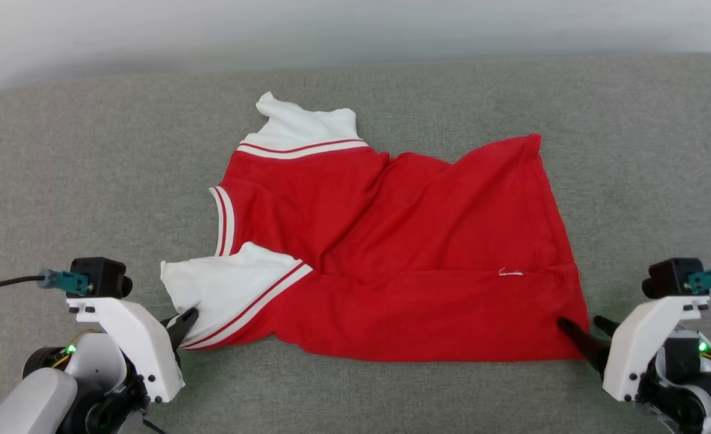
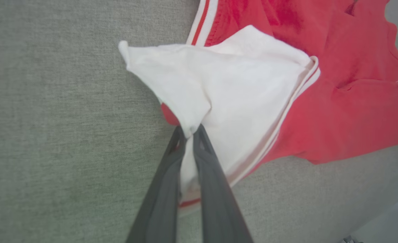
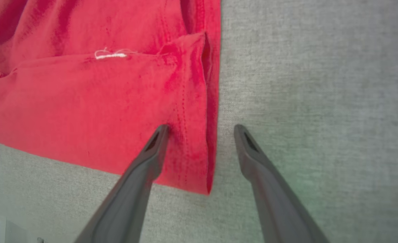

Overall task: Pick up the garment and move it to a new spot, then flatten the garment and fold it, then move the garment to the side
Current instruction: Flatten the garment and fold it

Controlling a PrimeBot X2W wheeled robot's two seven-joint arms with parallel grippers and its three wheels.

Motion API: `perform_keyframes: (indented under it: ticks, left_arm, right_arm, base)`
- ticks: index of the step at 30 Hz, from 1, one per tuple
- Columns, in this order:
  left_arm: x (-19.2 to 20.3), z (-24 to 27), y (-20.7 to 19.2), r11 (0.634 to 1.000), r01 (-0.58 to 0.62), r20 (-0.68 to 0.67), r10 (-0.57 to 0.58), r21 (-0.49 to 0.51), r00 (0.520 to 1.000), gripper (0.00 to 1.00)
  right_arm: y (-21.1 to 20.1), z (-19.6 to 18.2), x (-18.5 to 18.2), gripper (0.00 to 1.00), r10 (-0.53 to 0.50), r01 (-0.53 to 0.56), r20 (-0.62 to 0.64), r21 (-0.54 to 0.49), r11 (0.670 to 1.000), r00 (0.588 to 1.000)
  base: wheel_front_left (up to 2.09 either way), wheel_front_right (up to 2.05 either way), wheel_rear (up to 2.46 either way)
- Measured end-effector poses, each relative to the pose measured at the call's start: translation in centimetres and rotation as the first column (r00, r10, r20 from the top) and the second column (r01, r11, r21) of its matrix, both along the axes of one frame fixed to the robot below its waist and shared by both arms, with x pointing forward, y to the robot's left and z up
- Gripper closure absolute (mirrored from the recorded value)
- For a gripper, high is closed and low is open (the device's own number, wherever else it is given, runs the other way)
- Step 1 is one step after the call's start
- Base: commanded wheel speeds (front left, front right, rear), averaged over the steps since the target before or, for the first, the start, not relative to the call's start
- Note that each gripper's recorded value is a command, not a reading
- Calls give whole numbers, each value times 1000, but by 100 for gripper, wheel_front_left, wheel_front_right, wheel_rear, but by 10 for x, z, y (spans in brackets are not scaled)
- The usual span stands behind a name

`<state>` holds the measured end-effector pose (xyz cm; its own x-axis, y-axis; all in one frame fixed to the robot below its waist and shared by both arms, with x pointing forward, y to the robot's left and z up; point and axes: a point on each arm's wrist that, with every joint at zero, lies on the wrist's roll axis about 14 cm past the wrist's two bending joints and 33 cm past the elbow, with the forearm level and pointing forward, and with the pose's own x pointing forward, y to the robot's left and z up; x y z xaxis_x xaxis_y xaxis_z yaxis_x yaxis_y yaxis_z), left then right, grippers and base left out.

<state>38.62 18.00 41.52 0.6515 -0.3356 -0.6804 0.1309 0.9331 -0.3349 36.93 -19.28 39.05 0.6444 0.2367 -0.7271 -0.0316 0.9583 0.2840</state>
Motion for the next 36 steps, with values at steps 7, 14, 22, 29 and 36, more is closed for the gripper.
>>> perform_keyframes:
  ticks: [7, 14, 22, 29, 36]
  left_arm:
    - [1, -6, 0, 1000, -11, -15, 11, -11, 1000, 100]
    - [0, -4, 0, 1000, -12, -13, 11, -17, 1000, 100]
    - [-1, 12, -4, 999, -12, 37, 13, -41, 999, 100]
    - [-12, 27, -4, 999, -20, 78, 23, -40, 997, 100]
    - [-42, 32, -4, 998, -37, 83, 41, -44, 996, 100]
  right_arm:
    - [17, -21, 9, 38, 42, -37, -97, 50, 998, 994]
    - [23, -21, 10, 100, 68, -61, -110, 66, 996, 992]
    - [29, -3, 11, 100, 93, -89, -43, 76, 993, 995]
    - [28, 19, 5, 100, 108, -109, 25, 61, 992, 994]
    - [22, 28, -23, 100, 97, -100, 37, 62, 993, 995]
  base:
    - [0, 0, 0]
    - [0, 0, 0]
    - [0, 0, 0]
    - [0, 0, 0]
    - [0, 0, 0]
